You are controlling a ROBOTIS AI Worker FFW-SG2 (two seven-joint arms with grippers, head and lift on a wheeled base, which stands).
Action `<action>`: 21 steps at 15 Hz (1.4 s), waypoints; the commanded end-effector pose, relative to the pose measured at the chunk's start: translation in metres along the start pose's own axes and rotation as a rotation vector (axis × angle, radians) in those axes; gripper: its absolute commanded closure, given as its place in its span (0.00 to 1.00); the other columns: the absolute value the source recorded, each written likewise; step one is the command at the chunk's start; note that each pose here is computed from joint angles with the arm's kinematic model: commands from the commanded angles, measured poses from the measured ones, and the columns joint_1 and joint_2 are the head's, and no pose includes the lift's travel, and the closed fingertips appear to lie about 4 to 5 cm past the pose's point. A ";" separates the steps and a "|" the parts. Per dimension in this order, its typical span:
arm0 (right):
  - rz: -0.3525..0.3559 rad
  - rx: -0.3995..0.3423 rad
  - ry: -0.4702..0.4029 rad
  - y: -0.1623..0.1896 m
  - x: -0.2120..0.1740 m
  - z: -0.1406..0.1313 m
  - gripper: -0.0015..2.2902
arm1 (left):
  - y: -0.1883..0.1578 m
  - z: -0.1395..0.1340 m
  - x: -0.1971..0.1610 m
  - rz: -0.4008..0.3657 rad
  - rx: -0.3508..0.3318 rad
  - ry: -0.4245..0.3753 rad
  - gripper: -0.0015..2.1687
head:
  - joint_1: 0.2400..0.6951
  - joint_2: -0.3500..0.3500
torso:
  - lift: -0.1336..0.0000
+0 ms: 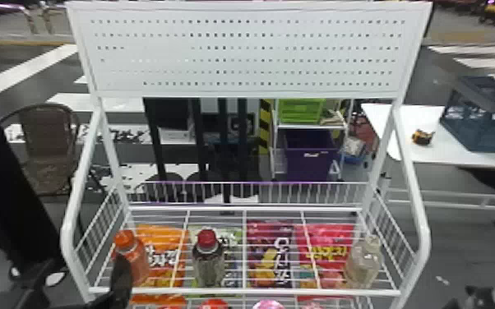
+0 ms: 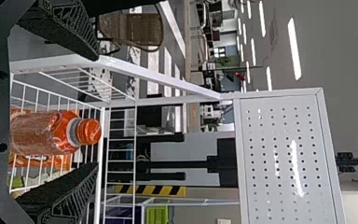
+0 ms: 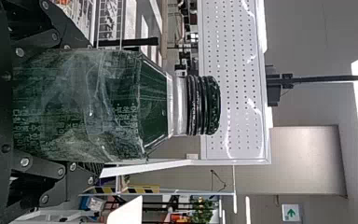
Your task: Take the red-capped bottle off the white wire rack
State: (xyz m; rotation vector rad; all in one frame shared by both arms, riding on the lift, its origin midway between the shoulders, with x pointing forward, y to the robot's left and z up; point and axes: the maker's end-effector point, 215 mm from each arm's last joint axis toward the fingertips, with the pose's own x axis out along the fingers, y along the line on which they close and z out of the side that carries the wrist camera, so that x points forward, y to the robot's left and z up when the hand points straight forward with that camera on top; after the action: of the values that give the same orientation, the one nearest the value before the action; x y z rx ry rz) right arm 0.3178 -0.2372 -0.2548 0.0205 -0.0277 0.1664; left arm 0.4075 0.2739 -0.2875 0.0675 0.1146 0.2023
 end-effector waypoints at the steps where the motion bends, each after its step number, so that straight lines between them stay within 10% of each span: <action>1: 0.003 -0.014 -0.022 0.002 0.000 0.007 0.53 | -0.010 -0.002 -0.004 -0.017 -0.006 0.002 0.04 | 0.57 0.50 | 1.00; 12: 0.008 -0.015 -0.008 0.005 0.000 0.000 0.53 | -0.029 -0.005 -0.012 -0.047 -0.002 -0.016 0.04 | 0.57 0.50 | 1.00; 21: 0.010 -0.011 -0.009 0.007 0.003 -0.001 0.53 | -0.152 -0.084 -0.028 -0.185 -0.111 -0.056 0.04 | 0.57 0.50 | 1.00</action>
State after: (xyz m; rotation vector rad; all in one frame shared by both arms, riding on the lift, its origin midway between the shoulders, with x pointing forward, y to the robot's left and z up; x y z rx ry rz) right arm 0.3195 -0.2296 -0.2543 0.0099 -0.0401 0.1770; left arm 0.3961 0.1489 -0.3638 -0.0489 0.0376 0.0596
